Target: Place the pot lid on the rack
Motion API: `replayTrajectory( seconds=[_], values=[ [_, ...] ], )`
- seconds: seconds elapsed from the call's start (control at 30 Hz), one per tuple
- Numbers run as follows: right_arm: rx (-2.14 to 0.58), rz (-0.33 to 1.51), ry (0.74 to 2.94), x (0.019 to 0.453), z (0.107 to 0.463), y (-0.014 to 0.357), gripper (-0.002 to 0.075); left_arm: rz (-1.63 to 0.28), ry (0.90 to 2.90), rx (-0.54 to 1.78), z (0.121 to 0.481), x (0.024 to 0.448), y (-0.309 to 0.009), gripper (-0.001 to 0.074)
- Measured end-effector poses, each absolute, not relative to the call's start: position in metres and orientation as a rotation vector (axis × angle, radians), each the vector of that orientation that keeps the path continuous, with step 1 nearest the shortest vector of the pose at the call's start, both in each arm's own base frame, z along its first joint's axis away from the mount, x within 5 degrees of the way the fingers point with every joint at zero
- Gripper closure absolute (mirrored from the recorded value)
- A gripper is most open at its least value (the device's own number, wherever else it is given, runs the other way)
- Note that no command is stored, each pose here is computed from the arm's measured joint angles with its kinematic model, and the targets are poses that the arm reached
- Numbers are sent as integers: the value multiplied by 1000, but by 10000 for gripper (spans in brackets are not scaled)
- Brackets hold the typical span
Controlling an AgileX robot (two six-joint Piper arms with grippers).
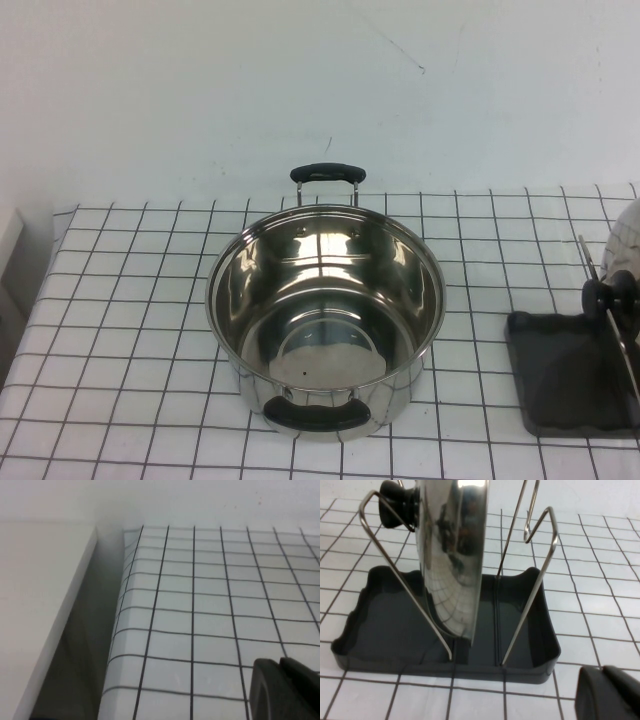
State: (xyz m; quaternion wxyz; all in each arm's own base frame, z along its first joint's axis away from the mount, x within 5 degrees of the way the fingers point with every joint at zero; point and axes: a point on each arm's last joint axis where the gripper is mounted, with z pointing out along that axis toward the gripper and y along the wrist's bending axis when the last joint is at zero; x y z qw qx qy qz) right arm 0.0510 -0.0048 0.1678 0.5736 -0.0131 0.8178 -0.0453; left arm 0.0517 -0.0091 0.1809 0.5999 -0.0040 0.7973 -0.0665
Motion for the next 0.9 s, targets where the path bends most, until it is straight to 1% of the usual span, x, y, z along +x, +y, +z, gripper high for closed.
replayTrajectory(
  seconds=[0.07, 0.2, 0.47, 0.7, 0.9],
  values=[
    [-31, -106, 1917, 51, 168, -5, 729, -154, 1864, -52, 174, 52, -7, 736],
    [-31, -106, 1917, 51, 168, -5, 729, -168, 1827, -93, 175, 54, -5, 736],
    [-31, -106, 1917, 51, 168, -5, 729, -175, 1841, 79, 174, 52, -10, 736],
    [-31, -106, 1917, 51, 168, -5, 729, -177, 1843, 91, 174, 52, -10, 736],
    [-31, -106, 1917, 51, 168, -5, 729, -215, 1849, 66, 174, 52, -11, 736]
  ],
)
